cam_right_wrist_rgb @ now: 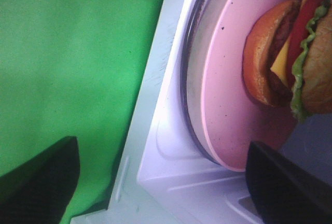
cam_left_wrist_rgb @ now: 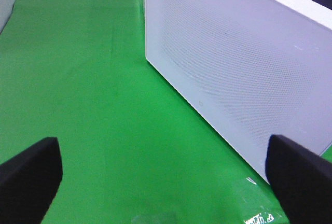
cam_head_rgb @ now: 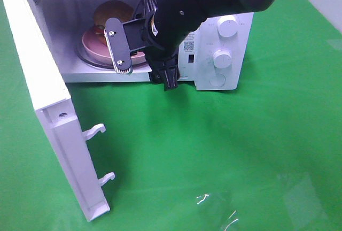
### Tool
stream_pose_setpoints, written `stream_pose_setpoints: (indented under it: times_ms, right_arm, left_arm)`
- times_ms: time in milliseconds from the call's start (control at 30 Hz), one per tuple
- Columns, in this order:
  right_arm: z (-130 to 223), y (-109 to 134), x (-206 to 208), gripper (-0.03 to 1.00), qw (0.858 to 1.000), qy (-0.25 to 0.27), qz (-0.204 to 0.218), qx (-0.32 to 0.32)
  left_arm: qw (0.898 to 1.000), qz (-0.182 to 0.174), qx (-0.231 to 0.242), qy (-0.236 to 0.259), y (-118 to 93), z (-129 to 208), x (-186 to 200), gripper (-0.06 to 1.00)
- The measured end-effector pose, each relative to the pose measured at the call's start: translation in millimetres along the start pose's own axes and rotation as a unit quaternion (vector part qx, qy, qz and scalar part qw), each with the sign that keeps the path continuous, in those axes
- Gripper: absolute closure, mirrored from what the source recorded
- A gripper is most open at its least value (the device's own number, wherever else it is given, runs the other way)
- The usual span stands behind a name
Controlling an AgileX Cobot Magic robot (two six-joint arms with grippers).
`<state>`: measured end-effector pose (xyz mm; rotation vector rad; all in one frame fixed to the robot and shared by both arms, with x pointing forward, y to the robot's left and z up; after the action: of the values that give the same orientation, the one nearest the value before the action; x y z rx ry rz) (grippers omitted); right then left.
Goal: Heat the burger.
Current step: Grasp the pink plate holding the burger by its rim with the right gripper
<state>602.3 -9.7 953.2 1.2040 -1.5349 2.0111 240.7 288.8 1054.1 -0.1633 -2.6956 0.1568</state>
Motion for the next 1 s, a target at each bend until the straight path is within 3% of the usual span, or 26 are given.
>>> stream_pose_setpoints:
  times_ms: [1000]
  right_arm:
    - [0.0,-20.4,-67.3,0.17,0.999,-0.015,0.021,-0.048]
  left_arm:
    - [1.000,0.000,0.000,0.000,0.0,0.0,0.0,-0.05]
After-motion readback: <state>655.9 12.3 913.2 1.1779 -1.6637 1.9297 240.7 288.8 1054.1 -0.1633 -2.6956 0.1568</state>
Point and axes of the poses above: a point on each arm's last joint axis where the gripper is mounted, x pointing back along that axis away from the gripper, y along the wrist's bending axis when the last joint is at zero, z = x × y, the point moved 1 cm from there along -x, pointing out along that axis toward the gripper, and after that the axes turned 6 degrees about x, right-handed, at the moved point
